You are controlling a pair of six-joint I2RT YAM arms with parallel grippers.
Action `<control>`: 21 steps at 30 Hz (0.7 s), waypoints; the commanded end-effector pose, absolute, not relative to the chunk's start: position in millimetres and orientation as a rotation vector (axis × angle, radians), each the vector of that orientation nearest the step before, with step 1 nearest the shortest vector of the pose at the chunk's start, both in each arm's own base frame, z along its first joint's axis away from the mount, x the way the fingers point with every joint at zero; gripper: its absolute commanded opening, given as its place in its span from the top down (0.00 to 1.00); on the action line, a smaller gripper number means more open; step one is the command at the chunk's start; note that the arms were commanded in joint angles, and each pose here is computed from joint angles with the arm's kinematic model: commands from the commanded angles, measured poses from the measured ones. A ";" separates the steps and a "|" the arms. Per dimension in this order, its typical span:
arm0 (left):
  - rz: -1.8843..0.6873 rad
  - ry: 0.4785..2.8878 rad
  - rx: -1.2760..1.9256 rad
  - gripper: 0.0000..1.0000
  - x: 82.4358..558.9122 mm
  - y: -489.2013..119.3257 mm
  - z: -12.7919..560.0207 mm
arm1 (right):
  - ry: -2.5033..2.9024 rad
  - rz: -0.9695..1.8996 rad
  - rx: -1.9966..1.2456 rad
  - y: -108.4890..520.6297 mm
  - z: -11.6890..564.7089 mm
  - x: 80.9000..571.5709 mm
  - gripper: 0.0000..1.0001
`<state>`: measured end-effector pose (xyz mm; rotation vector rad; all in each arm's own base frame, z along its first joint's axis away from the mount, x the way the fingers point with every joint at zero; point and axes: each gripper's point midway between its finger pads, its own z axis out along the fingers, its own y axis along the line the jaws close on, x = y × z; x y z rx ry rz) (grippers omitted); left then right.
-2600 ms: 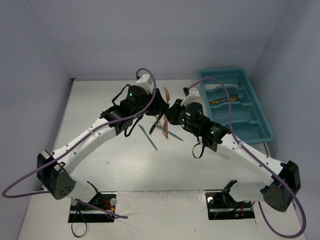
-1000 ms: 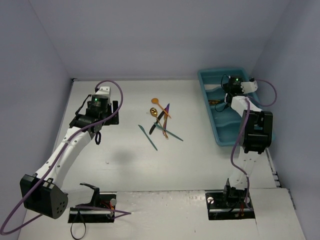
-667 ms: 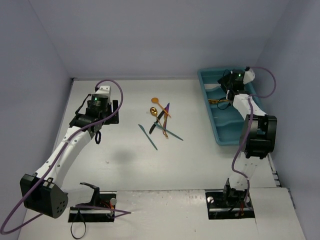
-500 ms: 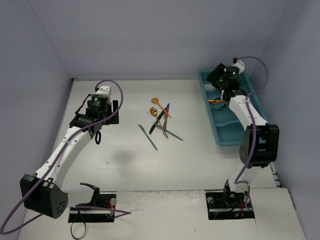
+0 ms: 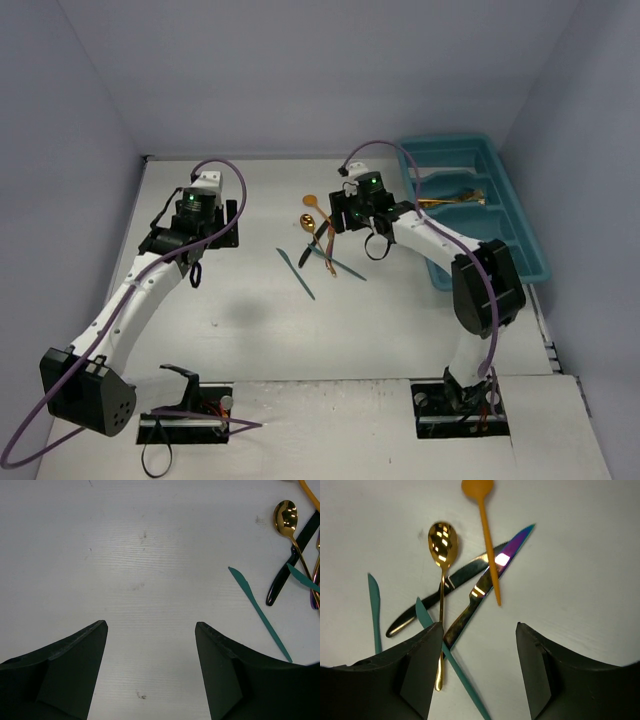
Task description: Sort the eating utensils into containers
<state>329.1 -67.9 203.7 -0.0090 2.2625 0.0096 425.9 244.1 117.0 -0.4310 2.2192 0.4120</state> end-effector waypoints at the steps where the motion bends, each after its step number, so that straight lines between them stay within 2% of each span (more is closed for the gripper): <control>1: -0.013 2.172 -0.021 0.32 337.3 -67.5 229.3 | 2.209 0.370 -0.531 260.2 103.2 428.2 0.45; 14: -0.025 2.183 -0.014 0.32 338.7 -70.3 226.2 | 2.360 0.343 -0.630 238.1 42.6 376.9 0.49; 21: -0.028 2.201 -0.012 0.32 339.6 -71.9 220.6 | 2.402 0.318 -0.627 233.6 28.7 360.1 0.50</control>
